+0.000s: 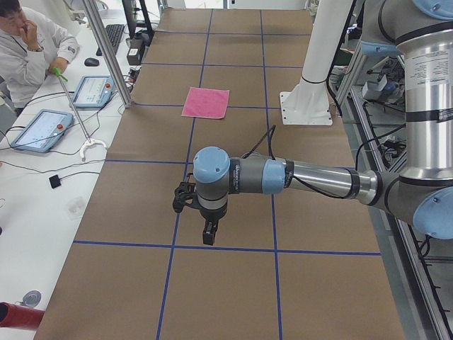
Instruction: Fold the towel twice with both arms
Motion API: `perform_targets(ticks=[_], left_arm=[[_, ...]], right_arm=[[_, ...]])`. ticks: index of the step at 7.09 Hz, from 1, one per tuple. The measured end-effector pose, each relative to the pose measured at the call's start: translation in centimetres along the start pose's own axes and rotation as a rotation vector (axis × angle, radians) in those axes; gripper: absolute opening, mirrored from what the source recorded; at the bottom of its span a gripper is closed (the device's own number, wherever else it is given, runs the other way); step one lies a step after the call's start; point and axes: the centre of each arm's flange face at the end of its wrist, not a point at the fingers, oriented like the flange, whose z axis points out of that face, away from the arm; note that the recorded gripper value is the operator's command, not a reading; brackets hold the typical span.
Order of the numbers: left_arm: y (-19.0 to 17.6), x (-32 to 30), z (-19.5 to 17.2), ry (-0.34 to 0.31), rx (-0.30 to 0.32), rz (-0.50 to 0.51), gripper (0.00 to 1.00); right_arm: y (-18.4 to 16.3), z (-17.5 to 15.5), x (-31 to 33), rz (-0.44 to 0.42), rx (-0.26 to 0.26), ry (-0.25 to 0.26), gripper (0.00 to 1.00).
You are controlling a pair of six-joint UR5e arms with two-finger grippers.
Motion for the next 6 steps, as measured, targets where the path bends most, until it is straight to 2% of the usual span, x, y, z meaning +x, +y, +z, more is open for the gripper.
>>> perform_targets(ticks=[3,4,6], left_arm=[[0.0,0.3,-0.3,-0.001,0.006,0.006,1.00],[-0.1,0.5,-0.3,-0.001,0.005,0.010,1.00],[-0.7,1.2,-0.4,-0.001,0.010,0.028,1.00]], right_arm=[[-0.1,-0.3,-0.2,-0.005,0.005,-0.006,1.00],[-0.2,-0.3,-0.6,-0.006,0.006,-0.035,1.00],[-0.3,-0.6,-2.1,-0.003,0.007,-0.187,1.00]])
